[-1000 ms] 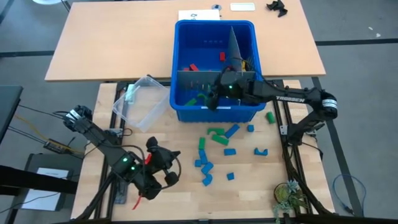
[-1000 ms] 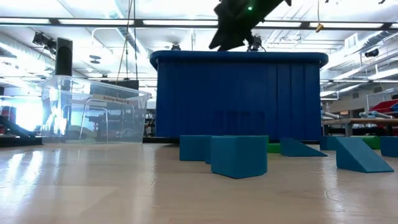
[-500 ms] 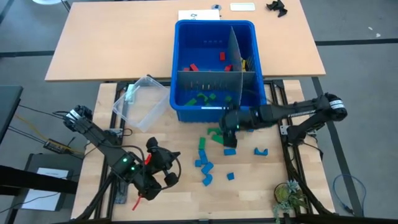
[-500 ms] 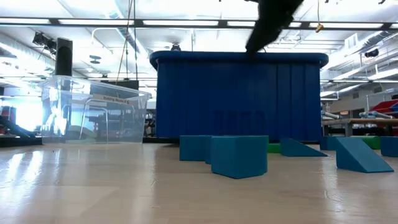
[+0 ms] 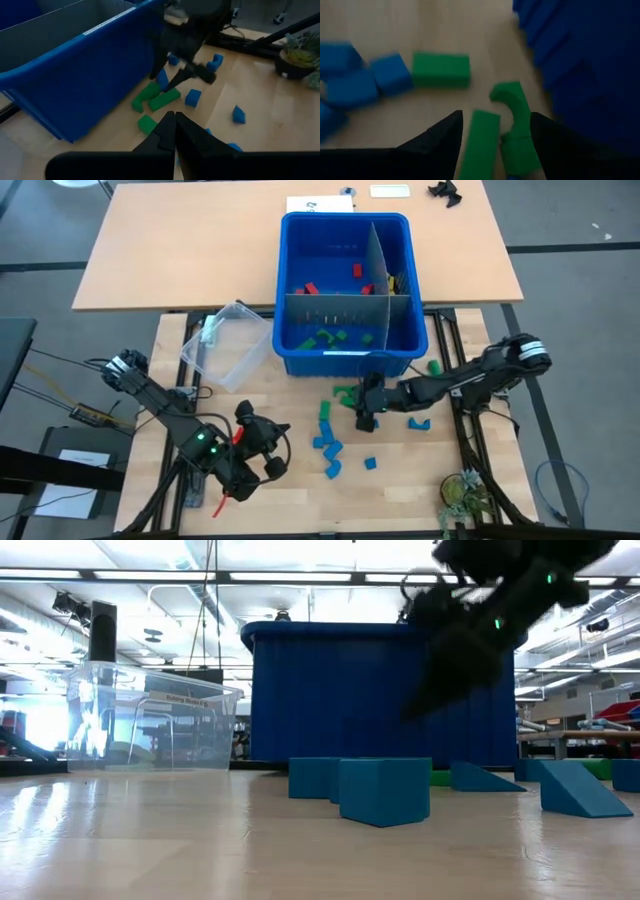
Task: Sort blocks
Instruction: Put the green block into the blue bin
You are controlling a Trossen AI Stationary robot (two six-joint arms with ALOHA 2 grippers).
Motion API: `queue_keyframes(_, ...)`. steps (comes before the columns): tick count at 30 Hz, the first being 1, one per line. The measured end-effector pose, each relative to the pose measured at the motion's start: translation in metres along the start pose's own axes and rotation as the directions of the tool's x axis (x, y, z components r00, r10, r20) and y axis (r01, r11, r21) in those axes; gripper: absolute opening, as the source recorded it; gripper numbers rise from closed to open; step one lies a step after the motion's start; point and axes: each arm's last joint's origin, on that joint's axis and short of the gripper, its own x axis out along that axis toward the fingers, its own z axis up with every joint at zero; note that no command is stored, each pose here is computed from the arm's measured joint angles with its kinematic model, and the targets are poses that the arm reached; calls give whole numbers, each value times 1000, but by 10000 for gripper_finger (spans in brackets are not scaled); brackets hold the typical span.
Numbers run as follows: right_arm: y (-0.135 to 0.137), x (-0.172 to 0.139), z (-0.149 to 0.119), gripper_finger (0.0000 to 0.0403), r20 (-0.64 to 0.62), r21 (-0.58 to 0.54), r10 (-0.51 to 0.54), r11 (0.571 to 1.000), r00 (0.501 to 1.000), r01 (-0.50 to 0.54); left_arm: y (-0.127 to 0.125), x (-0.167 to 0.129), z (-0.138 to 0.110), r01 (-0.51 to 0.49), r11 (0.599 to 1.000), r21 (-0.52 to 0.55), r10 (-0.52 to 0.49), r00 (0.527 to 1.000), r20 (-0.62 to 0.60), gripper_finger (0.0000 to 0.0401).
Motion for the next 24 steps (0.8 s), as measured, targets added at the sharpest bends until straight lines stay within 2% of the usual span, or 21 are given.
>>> queue_keyframes(5,-2,28,-21,216,-82,-61,-24,998,996,19,-1,0,1,7,1000,-17,-7,1000,6,16)
queue_keyframes(13,3,47,-26,216,-87,-10,-21,1000,996,21,-2,1,2,9,1000,-15,-9,1000,10,16)
queue_keyframes(19,21,41,-23,215,-47,9,144,990,989,-143,-2,1,2,9,1000,-5,-9,1000,10,17)
queue_keyframes(24,29,35,-18,215,10,-30,184,983,983,-183,-2,1,2,9,1000,0,-9,1000,10,17)
